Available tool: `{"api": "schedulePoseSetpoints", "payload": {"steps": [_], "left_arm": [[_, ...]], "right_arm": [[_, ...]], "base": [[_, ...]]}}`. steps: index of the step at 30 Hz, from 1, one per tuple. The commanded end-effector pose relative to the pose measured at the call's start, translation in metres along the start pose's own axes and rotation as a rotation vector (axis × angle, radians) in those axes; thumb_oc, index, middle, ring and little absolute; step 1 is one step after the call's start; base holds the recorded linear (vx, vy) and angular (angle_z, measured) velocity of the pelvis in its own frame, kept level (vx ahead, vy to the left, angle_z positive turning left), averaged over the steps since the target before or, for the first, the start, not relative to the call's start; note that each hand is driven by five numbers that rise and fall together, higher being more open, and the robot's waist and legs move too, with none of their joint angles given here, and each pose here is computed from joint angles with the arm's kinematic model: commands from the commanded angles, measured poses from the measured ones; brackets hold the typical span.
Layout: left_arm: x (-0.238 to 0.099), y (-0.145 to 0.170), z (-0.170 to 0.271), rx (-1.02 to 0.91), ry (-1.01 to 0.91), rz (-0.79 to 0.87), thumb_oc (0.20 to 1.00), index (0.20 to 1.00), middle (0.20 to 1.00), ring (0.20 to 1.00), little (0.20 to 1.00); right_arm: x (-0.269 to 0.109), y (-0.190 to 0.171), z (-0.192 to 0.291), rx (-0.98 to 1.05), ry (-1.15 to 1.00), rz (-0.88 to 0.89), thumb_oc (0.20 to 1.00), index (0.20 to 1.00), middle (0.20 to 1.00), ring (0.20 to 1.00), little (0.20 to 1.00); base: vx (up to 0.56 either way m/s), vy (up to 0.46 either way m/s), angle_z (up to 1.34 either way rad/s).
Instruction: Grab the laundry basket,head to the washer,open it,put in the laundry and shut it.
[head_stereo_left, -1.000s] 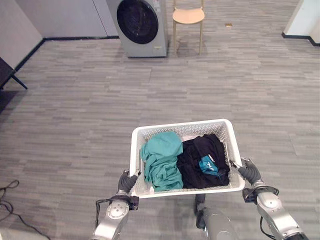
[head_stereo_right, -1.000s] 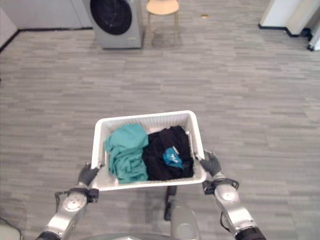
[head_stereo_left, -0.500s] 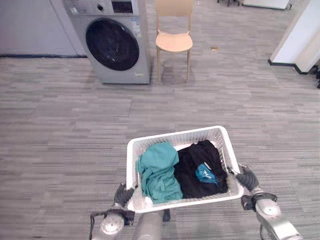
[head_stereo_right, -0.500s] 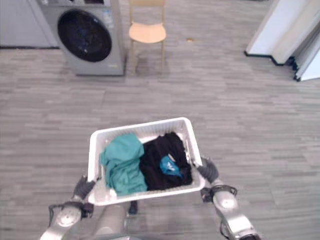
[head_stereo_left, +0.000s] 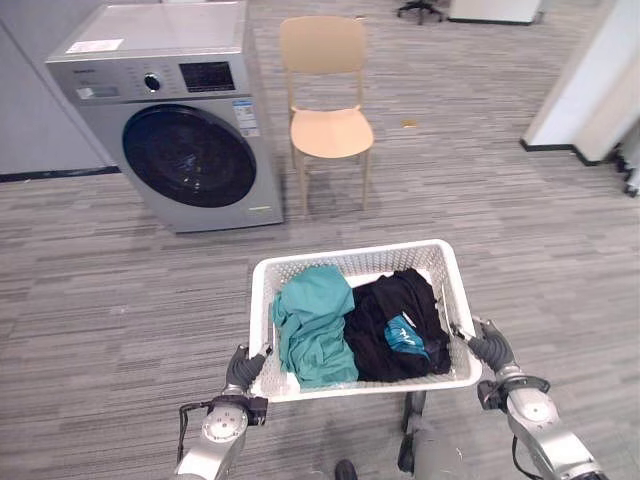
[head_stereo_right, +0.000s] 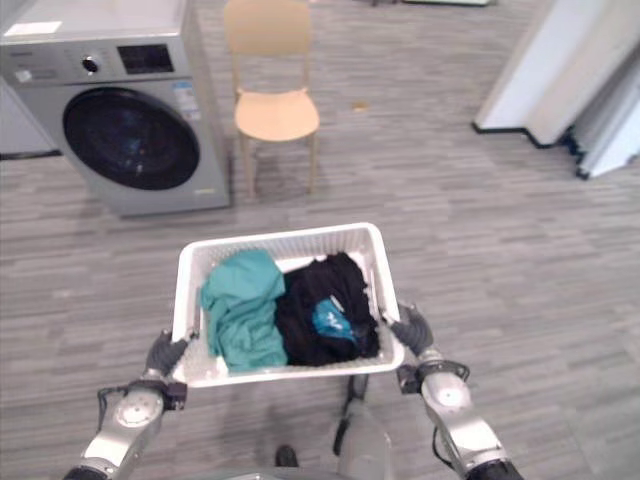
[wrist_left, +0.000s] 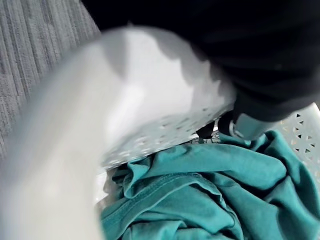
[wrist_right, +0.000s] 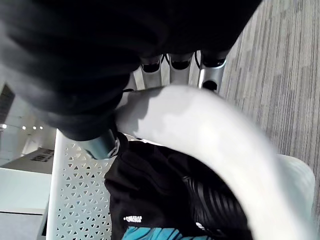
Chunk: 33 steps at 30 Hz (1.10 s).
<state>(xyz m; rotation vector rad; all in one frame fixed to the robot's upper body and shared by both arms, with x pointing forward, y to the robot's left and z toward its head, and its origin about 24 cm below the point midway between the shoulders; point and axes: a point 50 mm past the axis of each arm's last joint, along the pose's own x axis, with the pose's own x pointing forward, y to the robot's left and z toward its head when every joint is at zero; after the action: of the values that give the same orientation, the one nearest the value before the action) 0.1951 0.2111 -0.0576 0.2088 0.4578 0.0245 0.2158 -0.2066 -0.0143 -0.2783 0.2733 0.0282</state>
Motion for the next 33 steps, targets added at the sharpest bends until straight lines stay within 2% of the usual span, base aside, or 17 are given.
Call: {"api": "schedulePoseSetpoints", "payload": {"steps": [1, 5, 11, 17, 26, 33], "left_arm": [[0.000, -0.036, 0.067, -0.049, -0.338, -0.190, 0.200, 0.200, 0.200, 0.200, 0.200], [0.000, -0.043, 0.062, -0.084, -0.312, -0.207, 0.200, 0.200, 0.200, 0.200, 0.200], [-0.001, -0.054, 0.067, -0.100, -0.324, -0.237, 0.200, 0.200, 0.200, 0.200, 0.200], [-0.002, -0.055, 0.077, -0.075, -0.367, -0.245, 0.200, 0.200, 0.200, 0.200, 0.200], [0.001, -0.047, 0.076, -0.058, -0.363, -0.215, 0.200, 0.200, 0.200, 0.200, 0.200], [0.006, -0.045, 0.079, -0.045, -0.369, -0.207, 0.200, 0.200, 0.200, 0.200, 0.200]], "right_arm": [[0.010, 0.041, 0.085, 0.155, -0.423, 0.227, 0.200, 0.200, 0.200, 0.200, 0.200], [0.012, 0.034, 0.092, 0.139, -0.454, 0.222, 0.200, 0.200, 0.200, 0.200, 0.200], [0.009, 0.022, 0.084, 0.112, -0.421, 0.184, 0.200, 0.200, 0.200, 0.200, 0.200], [0.009, 0.019, 0.073, 0.127, -0.380, 0.140, 0.200, 0.200, 0.200, 0.200, 0.200], [0.014, 0.041, 0.082, 0.133, -0.408, 0.217, 0.200, 0.200, 0.200, 0.200, 0.200], [0.014, 0.037, 0.076, 0.136, -0.380, 0.197, 0.200, 0.200, 0.200, 0.200, 0.200]], "base": [[0.50, -0.322, 0.91], [0.55, -0.496, 1.03], [0.44, -0.280, -0.37], [0.40, -0.034, -0.77], [0.39, 0.111, -0.60], [0.28, -0.187, 0.80]]}}
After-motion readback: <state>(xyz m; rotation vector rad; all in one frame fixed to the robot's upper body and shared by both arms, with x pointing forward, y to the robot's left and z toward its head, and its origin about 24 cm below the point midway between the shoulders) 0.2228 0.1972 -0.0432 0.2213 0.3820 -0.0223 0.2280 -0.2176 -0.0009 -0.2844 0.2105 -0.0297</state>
